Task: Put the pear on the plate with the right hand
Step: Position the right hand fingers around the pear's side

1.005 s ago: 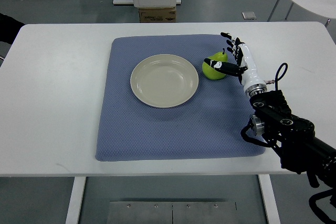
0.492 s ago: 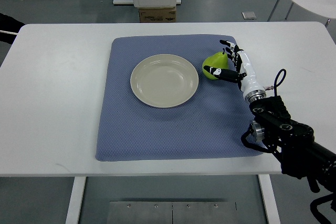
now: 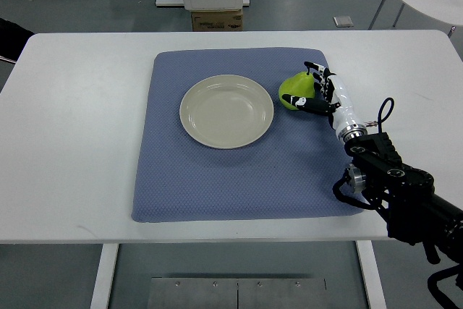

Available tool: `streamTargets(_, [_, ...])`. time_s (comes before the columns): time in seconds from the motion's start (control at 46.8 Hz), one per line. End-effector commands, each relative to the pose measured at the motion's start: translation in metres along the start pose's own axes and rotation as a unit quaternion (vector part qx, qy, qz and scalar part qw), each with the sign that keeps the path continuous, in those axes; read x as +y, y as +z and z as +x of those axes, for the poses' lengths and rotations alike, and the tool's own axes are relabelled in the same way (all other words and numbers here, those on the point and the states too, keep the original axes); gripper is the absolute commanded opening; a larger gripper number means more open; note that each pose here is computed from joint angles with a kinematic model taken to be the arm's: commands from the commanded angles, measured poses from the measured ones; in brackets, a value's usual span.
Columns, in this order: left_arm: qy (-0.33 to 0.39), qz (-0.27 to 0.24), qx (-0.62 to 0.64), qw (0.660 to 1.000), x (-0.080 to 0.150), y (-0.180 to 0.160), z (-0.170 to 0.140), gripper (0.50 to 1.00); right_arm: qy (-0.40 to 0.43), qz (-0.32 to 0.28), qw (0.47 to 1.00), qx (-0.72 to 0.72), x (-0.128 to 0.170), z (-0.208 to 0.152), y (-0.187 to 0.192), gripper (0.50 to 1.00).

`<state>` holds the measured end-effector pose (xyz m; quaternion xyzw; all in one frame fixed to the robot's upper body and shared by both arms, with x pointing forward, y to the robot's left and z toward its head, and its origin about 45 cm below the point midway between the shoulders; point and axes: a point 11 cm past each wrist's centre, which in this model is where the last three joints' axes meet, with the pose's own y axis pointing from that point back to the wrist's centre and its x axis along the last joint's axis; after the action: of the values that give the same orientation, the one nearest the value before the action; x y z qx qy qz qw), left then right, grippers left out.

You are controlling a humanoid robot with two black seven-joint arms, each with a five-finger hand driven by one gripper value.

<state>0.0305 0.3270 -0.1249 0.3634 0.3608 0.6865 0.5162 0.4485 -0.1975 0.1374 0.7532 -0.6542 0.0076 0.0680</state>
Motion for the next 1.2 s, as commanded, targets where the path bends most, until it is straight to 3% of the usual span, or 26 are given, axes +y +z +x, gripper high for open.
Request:
streamTargets(0.0, [0.0, 0.0, 0.0, 1.0, 0.0, 0.0, 0.0, 1.0, 0.001, 0.001, 1.0, 0.001, -0.001, 0.001, -0.001, 0.993])
streamTargets(0.769, [0.0, 0.0, 0.0, 1.0, 0.0, 0.0, 0.0, 1.0, -0.013, 0.017, 1.0, 0.005, -0.005, -0.006, -0.012, 0.987])
streamTargets(0.919, [0.0, 0.0, 0.0, 1.0, 0.0, 0.0, 0.0, 1.0, -0.024, 0.019, 1.0, 0.006, -0.004, -0.009, -0.011, 0.962])
streamTargets(1.005, [0.0, 0.0, 0.0, 1.0, 0.0, 0.0, 0.0, 1.0, -0.032, 0.026, 0.999, 0.013, -0.002, -0.012, -0.01, 0.901])
streamTargets(1.047, [0.0, 0.0, 0.0, 1.0, 0.0, 0.0, 0.0, 1.0, -0.035, 0.027, 0.999, 0.017, -0.002, -0.013, -0.01, 0.845])
streamTargets(1.09, [0.0, 0.0, 0.0, 1.0, 0.0, 0.0, 0.0, 1.0, -0.039, 0.028, 0.999, 0.019, -0.001, -0.014, -0.009, 0.751])
streamTargets(1.176, [0.0, 0.0, 0.0, 1.0, 0.0, 0.0, 0.0, 1.0, -0.044, 0.031, 0.998, 0.024, 0.0, -0.016, -0.008, 0.517])
